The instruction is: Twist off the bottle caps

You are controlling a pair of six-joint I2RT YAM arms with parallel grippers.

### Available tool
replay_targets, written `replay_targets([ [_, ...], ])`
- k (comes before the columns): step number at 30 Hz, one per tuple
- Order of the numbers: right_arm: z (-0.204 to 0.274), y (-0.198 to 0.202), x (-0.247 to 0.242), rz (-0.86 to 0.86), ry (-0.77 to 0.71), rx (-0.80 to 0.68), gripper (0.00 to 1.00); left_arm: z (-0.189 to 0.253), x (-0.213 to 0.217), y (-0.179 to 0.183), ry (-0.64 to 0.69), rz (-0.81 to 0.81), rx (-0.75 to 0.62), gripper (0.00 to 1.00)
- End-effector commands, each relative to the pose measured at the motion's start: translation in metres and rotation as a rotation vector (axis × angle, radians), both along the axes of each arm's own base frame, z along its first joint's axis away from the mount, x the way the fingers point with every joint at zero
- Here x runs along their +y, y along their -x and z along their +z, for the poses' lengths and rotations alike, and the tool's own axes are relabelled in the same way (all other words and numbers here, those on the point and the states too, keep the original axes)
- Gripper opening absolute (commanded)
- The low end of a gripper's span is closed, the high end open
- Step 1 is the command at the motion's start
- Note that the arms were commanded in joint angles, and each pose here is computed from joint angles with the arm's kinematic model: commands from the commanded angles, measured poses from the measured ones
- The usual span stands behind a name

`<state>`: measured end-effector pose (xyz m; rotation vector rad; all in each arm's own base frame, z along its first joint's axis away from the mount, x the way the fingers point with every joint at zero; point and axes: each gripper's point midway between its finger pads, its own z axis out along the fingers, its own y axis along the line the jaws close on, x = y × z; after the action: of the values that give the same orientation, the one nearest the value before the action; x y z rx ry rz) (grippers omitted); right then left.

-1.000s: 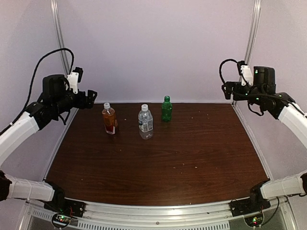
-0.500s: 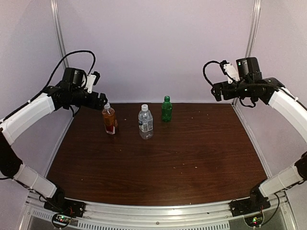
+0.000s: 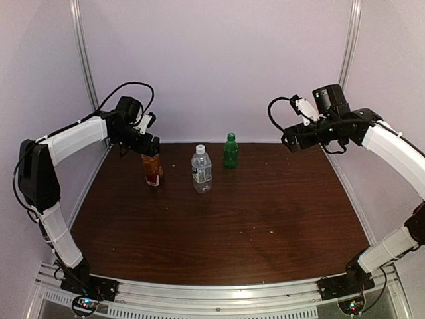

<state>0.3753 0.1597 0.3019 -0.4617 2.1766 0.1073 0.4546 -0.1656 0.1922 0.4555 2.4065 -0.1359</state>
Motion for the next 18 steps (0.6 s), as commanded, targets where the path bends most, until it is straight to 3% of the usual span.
replay_targets([
  [1, -0.008, 0.005, 0.010, 0.039, -0.002, 0.028, 1.00, 0.009, 0.015, -0.021, 0.001, 0.050, -0.014, 0.85],
  [18, -0.021, 0.010, 0.014, 0.054, 0.009, 0.062, 1.00, -0.012, 0.007, -0.039, 0.042, 0.004, 0.052, 0.49],
])
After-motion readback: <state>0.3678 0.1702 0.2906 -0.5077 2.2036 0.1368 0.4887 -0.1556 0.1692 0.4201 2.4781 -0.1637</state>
